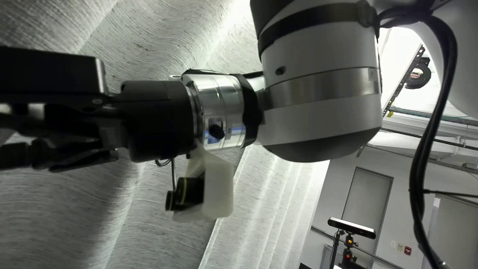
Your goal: Move the curtains to the right
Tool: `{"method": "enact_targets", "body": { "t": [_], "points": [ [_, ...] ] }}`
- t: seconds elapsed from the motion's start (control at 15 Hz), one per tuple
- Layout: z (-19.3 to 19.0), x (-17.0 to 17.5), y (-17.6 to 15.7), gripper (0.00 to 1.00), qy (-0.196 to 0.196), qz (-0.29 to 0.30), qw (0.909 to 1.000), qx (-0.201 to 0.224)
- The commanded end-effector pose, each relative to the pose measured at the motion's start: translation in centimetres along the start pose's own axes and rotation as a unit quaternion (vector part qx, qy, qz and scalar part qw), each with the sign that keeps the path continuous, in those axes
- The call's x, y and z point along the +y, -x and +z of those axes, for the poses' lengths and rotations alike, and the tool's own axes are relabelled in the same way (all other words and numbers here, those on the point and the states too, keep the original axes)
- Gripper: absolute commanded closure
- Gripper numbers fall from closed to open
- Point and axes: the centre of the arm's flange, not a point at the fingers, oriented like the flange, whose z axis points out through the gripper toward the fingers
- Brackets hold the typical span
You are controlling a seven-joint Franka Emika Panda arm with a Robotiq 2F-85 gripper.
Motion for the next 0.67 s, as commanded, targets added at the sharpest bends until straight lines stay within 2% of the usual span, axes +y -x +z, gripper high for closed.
{"method": "enact_targets", "body": {
  "t": [0.0,0.07,0.13,0.6],
  "points": [
    [0.64,0.1,-0.12,0.0,0.003,-0.021,0.9985,0.051],
    [0.61,0.1,-0.17,0.25,0.002,-0.024,0.998,0.058],
    [0.58,0.13,-0.16,0.26,0.001,-0.028,0.9975,0.064],
    [0.57,0.25,0.2,0.81,0.005,-0.039,0.9964,0.076]
  ]
}}
